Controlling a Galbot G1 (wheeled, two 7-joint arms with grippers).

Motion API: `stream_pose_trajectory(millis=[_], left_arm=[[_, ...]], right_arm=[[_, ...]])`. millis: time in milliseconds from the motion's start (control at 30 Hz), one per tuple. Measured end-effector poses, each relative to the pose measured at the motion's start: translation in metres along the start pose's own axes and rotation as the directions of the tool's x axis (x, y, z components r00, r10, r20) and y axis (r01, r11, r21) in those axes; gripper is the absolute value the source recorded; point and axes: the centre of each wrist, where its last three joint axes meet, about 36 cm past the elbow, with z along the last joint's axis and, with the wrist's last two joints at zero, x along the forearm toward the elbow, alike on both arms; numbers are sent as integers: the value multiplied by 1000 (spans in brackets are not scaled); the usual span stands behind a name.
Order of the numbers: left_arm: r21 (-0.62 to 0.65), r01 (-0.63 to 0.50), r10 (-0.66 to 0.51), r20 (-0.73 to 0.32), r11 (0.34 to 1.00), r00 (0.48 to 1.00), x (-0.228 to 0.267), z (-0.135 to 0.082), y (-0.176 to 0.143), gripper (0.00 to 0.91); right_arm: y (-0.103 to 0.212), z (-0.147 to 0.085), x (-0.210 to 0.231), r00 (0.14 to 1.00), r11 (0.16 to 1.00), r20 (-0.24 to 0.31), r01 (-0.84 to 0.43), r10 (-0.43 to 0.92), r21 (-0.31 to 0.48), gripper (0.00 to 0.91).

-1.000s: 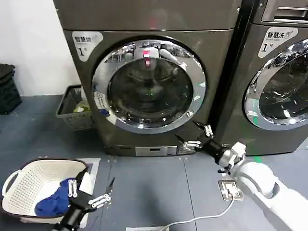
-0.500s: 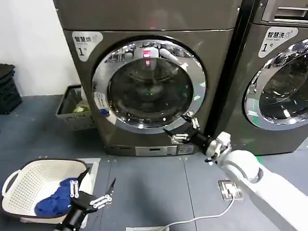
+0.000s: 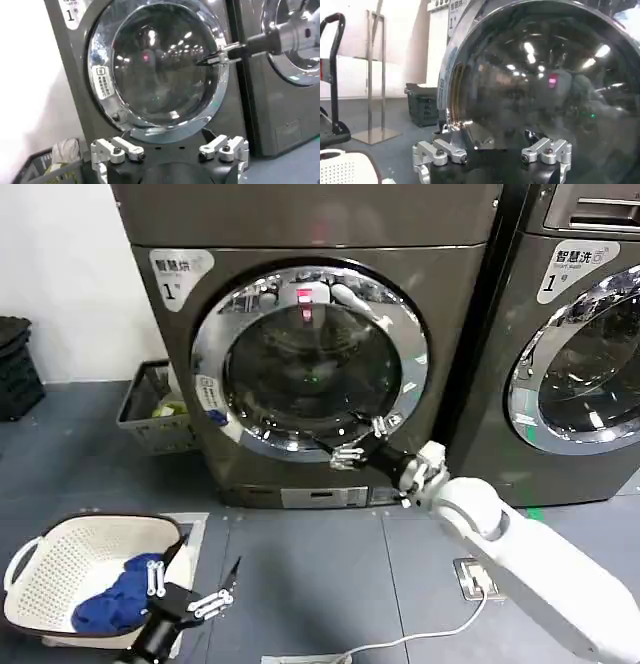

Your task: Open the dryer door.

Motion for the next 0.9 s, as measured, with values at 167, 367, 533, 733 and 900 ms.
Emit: stream_pose_trajectory(millis=[167,367,533,733,900], left_arm=[[1,2,-2,-1,1000,1000,0,0,0,907],[2,4,-4,-1,1000,1000,0,1,0,907],[2,4,-4,-2,1000,1000,0,1,0,907],[2,5,-5,-1,1000,1000,0,1,0,907],[2,5,-5,-2,1000,1000,-1,2,0,907]], right_arm=[[8,-1,-14,1000,1000,0,7,-7,3,907],[16,-2,-30,1000,1000,-5,14,-14,4,907],[20,-5,-44,1000,1000,-4,18,-18,4,907],[25,-6,-57,1000,1000,-6,23,-23,-1,907],[28,-8,-68,1000,1000,-12,28,-28,-7,907]])
